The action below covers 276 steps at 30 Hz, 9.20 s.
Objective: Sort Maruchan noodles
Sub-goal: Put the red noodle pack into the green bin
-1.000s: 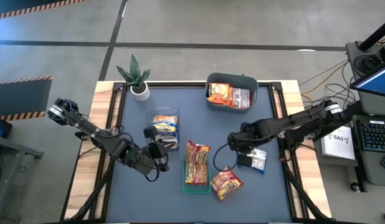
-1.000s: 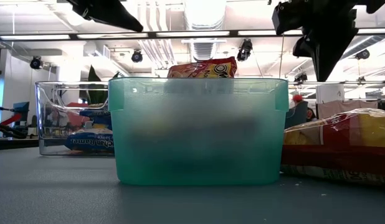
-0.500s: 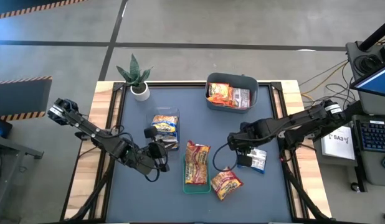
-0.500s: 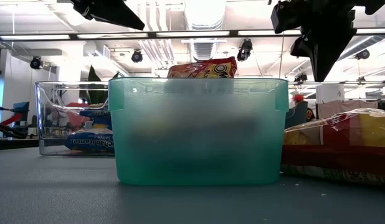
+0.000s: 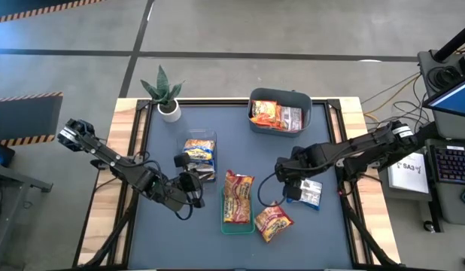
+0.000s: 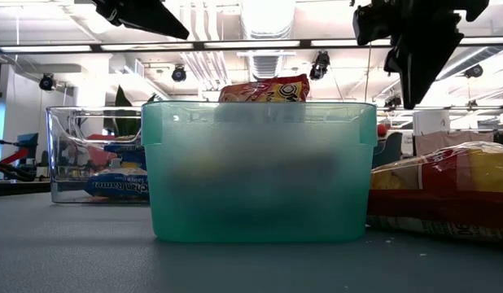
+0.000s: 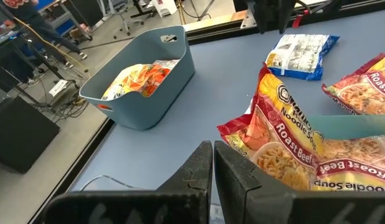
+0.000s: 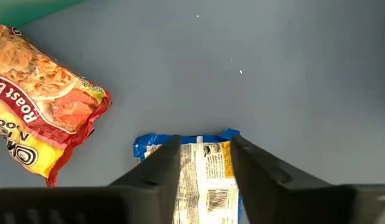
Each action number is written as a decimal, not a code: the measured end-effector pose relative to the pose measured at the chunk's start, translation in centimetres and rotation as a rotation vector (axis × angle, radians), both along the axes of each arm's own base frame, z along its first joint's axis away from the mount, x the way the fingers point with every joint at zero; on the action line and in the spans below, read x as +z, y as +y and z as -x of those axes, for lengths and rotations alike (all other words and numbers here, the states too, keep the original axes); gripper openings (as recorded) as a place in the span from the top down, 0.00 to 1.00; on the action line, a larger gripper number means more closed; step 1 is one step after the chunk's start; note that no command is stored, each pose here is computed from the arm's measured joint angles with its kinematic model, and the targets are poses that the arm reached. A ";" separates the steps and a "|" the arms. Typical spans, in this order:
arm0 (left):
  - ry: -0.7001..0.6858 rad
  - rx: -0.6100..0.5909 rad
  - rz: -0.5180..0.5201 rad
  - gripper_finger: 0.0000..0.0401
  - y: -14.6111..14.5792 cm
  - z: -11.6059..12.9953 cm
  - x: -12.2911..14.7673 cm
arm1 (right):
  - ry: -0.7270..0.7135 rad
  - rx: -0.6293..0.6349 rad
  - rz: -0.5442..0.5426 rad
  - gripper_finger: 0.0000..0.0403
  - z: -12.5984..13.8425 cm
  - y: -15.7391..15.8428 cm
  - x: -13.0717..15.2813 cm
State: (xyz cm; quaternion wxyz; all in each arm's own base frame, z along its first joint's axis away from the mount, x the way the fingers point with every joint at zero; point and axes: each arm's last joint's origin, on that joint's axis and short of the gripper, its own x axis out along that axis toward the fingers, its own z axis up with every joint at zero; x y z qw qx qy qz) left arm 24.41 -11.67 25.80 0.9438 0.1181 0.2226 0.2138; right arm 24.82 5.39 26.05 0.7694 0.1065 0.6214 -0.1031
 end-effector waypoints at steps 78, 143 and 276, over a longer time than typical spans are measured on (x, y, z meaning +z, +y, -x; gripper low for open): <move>-0.064 -0.009 0.023 1.00 -0.2 -0.4 0.6 | -0.249 0.021 -0.592 0.87 0.0 3.9 -11.9; -0.159 -0.062 0.075 1.00 -1.3 -2.3 0.6 | -0.583 0.029 -0.363 0.98 3.3 -0.4 -4.4; 0.175 -0.220 0.176 1.00 -6.6 -22.0 -11.4 | -0.659 -0.571 -0.196 0.32 8.2 10.7 -14.0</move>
